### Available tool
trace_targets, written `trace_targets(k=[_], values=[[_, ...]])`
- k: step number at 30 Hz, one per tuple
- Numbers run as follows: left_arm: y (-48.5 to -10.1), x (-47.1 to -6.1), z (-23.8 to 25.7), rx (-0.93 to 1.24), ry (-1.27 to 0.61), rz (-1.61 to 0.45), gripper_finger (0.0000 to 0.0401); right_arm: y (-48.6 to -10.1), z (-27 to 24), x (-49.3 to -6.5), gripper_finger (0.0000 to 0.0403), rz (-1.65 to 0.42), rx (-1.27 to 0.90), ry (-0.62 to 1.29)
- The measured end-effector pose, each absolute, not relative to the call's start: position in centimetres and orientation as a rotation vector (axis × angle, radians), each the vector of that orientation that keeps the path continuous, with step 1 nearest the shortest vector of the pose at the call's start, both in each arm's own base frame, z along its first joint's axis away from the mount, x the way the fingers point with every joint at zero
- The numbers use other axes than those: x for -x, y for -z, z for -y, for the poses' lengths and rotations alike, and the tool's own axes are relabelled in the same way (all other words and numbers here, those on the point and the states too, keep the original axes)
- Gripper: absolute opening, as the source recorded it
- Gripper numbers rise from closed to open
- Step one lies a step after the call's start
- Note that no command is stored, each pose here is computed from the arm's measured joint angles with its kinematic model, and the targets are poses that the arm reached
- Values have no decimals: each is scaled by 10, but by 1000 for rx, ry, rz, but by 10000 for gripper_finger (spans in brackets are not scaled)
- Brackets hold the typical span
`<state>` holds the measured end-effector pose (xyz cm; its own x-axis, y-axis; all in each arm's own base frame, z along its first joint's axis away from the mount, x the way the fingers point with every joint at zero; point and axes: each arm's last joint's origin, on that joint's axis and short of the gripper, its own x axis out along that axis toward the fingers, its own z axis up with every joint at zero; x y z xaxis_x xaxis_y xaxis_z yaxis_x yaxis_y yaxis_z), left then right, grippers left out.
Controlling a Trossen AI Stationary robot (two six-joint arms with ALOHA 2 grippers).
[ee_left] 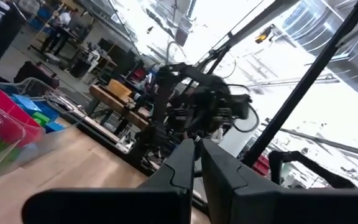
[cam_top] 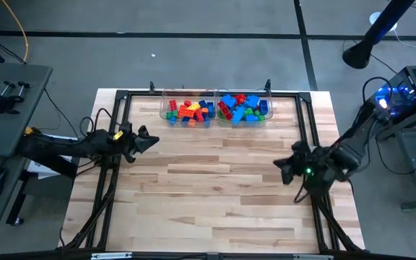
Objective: Sort blocks by size
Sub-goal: Return to Home Position
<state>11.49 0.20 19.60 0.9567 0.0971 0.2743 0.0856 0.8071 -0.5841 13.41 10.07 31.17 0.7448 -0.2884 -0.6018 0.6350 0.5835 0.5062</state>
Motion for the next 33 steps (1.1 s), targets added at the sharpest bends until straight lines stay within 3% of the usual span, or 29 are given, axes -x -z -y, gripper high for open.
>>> trace_targets(k=[15,28,33], values=[[-196,-115,-2,629,-10,295,19,-218,-2,-116,1,-57,-601,240],[-200,-105,-3,629,-2,338,19,-172,1,-110,0,55,-471,140],[-190,-103,-4,626,-39,252,19,-156,1,-110,0,-100,-376,190]])
